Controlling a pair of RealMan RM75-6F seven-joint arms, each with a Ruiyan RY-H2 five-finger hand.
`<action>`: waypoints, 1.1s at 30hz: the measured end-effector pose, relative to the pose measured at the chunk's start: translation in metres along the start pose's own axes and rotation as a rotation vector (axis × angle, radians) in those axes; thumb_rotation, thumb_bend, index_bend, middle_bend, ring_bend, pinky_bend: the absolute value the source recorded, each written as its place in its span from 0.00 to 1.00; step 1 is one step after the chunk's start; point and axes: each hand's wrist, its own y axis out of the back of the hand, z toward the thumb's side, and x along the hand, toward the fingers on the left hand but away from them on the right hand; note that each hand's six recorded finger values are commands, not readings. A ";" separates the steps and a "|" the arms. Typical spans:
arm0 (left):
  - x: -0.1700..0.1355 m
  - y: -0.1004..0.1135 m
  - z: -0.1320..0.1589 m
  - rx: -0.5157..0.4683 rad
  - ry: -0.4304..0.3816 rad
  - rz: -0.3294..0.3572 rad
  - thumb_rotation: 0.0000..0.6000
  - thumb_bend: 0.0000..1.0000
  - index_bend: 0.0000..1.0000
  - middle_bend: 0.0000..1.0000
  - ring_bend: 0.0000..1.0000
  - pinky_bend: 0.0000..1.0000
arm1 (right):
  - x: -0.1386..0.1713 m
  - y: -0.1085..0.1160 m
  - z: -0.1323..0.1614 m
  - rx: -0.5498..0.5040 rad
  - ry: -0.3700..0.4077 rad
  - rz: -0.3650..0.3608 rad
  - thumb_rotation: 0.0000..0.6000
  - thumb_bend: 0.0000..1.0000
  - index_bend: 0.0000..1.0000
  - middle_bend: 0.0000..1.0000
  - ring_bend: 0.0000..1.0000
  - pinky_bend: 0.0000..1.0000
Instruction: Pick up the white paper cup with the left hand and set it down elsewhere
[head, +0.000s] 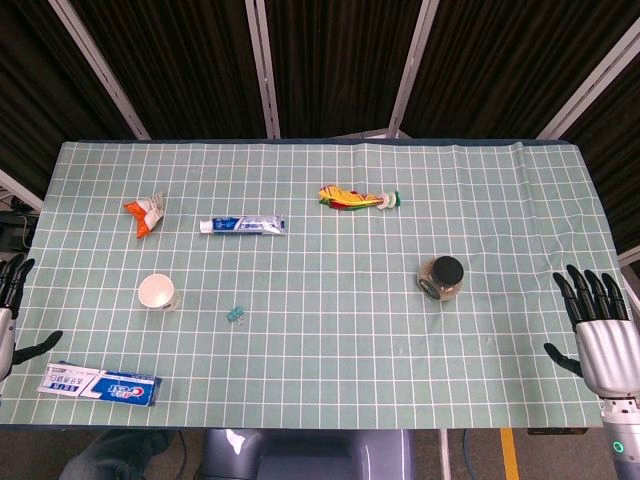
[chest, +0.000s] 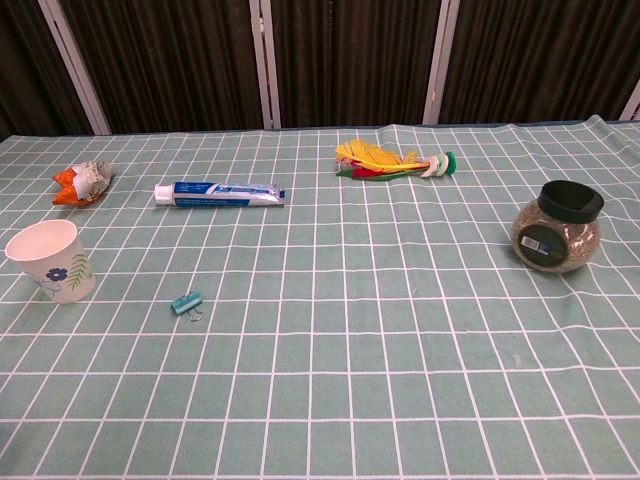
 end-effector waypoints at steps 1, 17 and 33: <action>0.000 0.000 0.000 -0.001 0.000 -0.001 1.00 0.00 0.00 0.00 0.00 0.00 | 0.001 0.000 0.000 -0.005 0.001 0.002 1.00 0.00 0.00 0.00 0.00 0.00; 0.043 -0.049 0.006 -0.272 -0.093 -0.164 1.00 0.00 0.00 0.00 0.00 0.00 | -0.003 0.004 0.006 -0.059 0.012 0.006 1.00 0.00 0.00 0.00 0.00 0.00; 0.085 -0.154 0.031 -0.635 -0.092 -0.335 1.00 0.00 0.16 0.10 0.03 0.06 | -0.008 -0.005 0.002 -0.047 -0.010 0.031 1.00 0.00 0.00 0.00 0.00 0.00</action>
